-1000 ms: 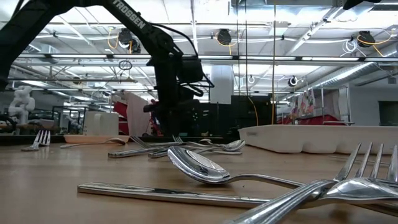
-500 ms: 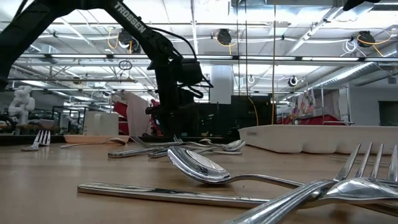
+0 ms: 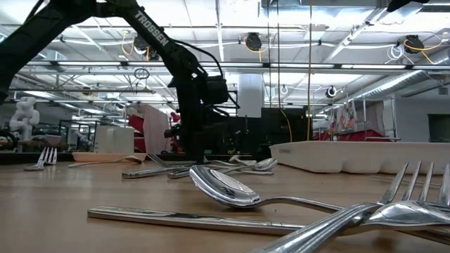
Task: Sort silverware
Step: Put the silver knife into the white cutlery tray
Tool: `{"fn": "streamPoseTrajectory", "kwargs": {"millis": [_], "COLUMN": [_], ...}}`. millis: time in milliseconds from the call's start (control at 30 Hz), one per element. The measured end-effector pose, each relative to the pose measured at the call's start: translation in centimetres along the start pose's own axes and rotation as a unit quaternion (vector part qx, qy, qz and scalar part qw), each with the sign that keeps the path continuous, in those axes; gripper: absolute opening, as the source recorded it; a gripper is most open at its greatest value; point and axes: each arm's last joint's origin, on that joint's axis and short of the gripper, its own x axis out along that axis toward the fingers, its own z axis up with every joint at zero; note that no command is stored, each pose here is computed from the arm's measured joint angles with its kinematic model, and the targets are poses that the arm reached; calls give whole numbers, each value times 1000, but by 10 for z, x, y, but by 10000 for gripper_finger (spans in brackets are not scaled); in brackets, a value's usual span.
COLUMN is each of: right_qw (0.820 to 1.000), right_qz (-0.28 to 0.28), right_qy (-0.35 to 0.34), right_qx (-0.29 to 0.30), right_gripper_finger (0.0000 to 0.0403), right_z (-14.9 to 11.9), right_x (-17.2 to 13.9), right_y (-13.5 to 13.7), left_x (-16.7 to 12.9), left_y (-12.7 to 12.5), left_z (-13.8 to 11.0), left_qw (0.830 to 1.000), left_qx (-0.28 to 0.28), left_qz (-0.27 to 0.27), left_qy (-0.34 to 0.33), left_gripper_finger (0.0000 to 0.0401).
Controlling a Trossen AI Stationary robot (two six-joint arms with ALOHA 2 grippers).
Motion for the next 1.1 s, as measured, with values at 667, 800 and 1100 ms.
{"fn": "streamPoseTrajectory", "kwargs": {"millis": [667,800,1100], "right_qw": [1000,1000,998], "right_qz": [8,12,6], "right_qy": [-14,-24,-61], "right_qx": [2,5,18], "right_gripper_finger": [238,238,238], "right_z": [-6,-10,-27], "right_x": [-8,-13,-31], "right_y": [-5,-9,-24], "left_x": [-54,-67,-129], "left_y": [-27,-38,-86], "left_z": [22,21,25], "left_qw": [1000,1000,994], "left_qx": [5,4,18], "left_qz": [10,12,-84], "left_qy": [20,21,-71], "left_gripper_finger": [29,29,29]}}
